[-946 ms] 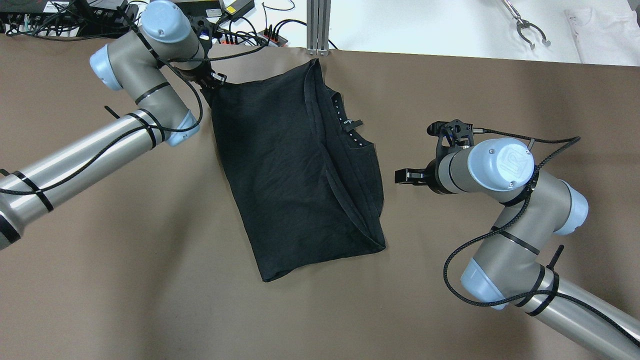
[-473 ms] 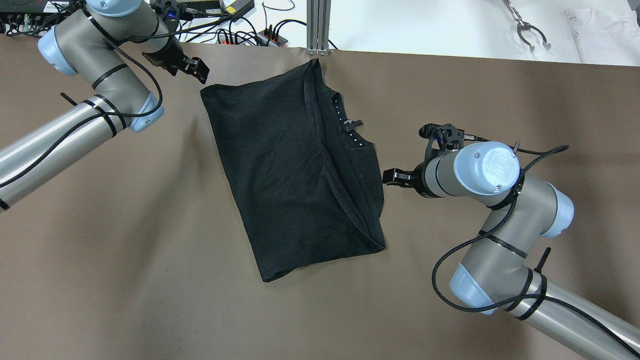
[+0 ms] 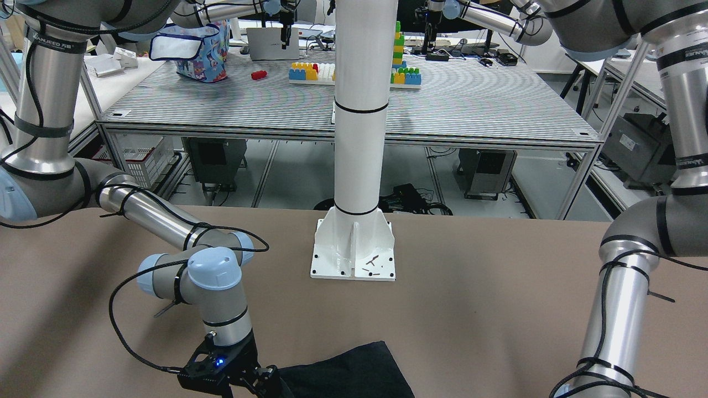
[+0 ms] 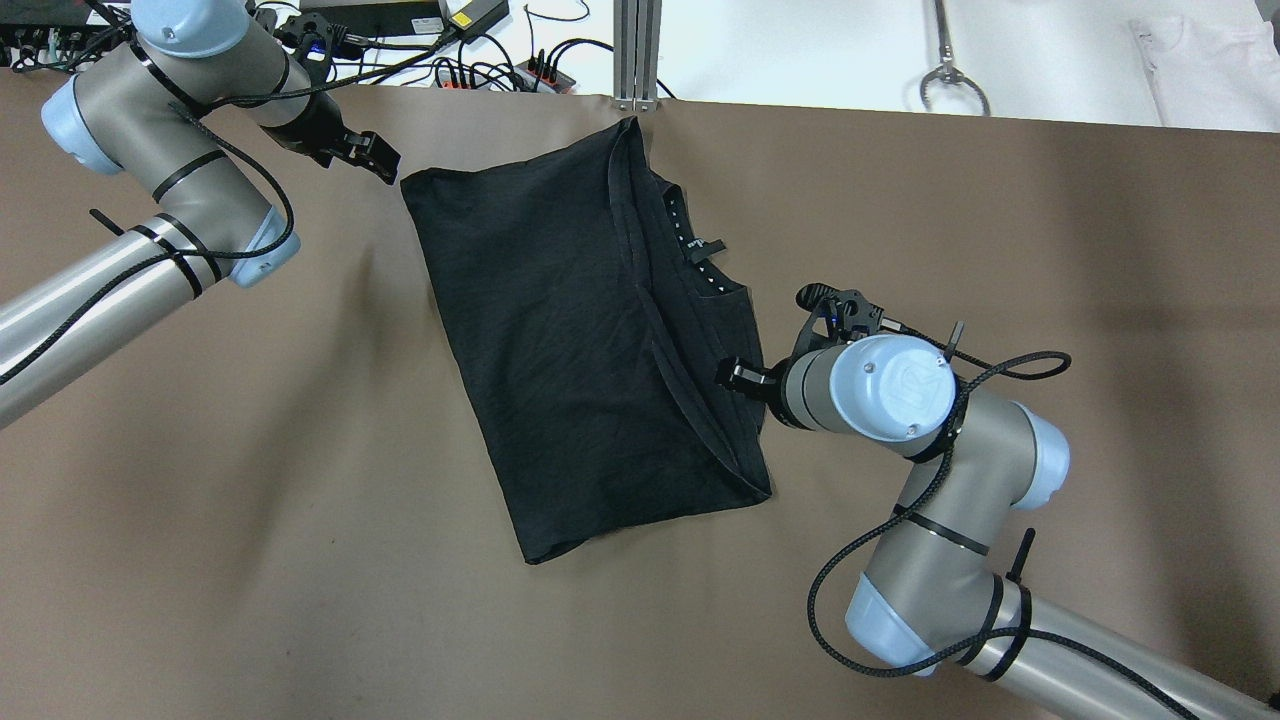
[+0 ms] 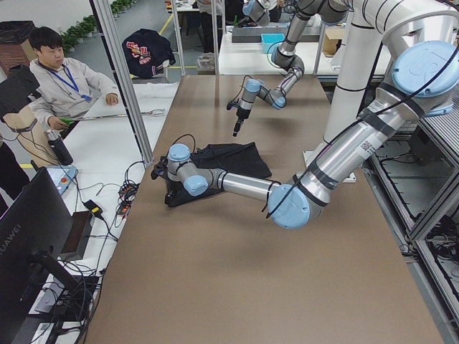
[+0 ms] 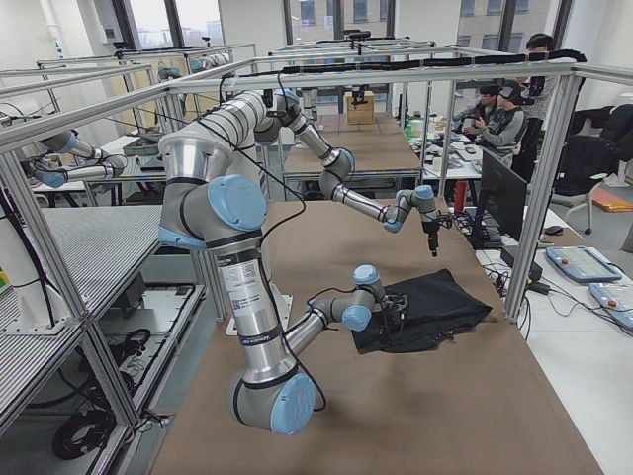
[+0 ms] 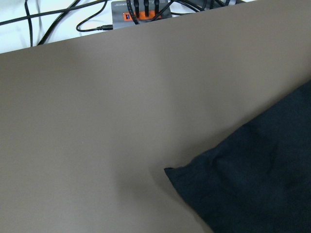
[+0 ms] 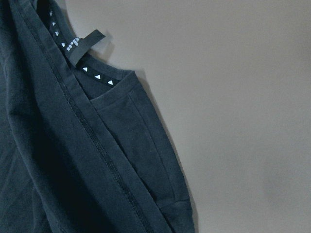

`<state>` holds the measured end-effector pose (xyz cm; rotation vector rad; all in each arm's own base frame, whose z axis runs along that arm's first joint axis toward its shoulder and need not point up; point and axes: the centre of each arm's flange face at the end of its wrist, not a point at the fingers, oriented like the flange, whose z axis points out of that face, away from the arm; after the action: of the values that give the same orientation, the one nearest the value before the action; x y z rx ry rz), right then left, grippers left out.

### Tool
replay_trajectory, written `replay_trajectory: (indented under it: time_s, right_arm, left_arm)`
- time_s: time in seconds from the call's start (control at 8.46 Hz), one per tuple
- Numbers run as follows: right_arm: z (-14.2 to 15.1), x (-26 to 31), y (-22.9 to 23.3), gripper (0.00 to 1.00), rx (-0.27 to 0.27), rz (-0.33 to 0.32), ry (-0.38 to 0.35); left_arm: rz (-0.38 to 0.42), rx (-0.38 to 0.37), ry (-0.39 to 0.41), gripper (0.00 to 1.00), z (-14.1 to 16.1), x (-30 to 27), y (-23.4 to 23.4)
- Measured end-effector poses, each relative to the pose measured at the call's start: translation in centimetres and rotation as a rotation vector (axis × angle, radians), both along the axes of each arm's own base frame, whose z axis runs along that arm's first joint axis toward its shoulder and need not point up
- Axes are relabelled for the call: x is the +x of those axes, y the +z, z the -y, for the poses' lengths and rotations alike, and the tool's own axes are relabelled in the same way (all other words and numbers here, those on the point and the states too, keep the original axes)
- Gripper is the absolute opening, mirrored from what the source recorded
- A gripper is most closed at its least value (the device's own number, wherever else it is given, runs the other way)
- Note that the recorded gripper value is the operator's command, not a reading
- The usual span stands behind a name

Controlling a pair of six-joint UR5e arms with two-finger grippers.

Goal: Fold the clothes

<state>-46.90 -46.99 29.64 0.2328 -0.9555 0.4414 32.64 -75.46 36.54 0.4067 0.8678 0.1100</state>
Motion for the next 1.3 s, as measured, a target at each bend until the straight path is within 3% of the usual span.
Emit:
replay_trajectory:
  time_s: [0.35, 0.59, 0.83, 0.95, 1.18, 1.3]
  right_arm:
    - [-1.0, -2.6, 0.7, 0.70, -0.029, -0.010, 0.113]
    - [-1.5, -3.8, 1.7, 0.70, -0.040, -0.027, 0.118]
    - [-2.0, -4.6, 2.2, 0.57, -0.039, -0.036, 0.122]
    - [-2.0, -4.9, 2.6, 0.44, -0.034, -0.032, 0.126]
    - [-1.6, -5.8, 4.2, 0.00, -0.022, -0.019, 0.132]
    - [-1.4, -6.1, 4.5, 0.00, -0.018, -0.011, 0.134]
  left_arm:
    - [-0.003, -0.006, -0.004, 1.00, -0.1, 0.1, 0.1]
    - [-0.003, -0.007, -0.005, 1.00, -0.1, 0.1, 0.0]
    - [-0.004, -0.007, -0.005, 1.00, -0.1, 0.1, 0.0]
    - [-0.004, -0.007, -0.005, 1.00, -0.1, 0.1, 0.0]
    - [-0.003, -0.008, -0.005, 1.00, -0.1, 0.1, 0.0]
    - [-0.003, -0.008, -0.006, 1.00, -0.1, 0.1, 0.1]
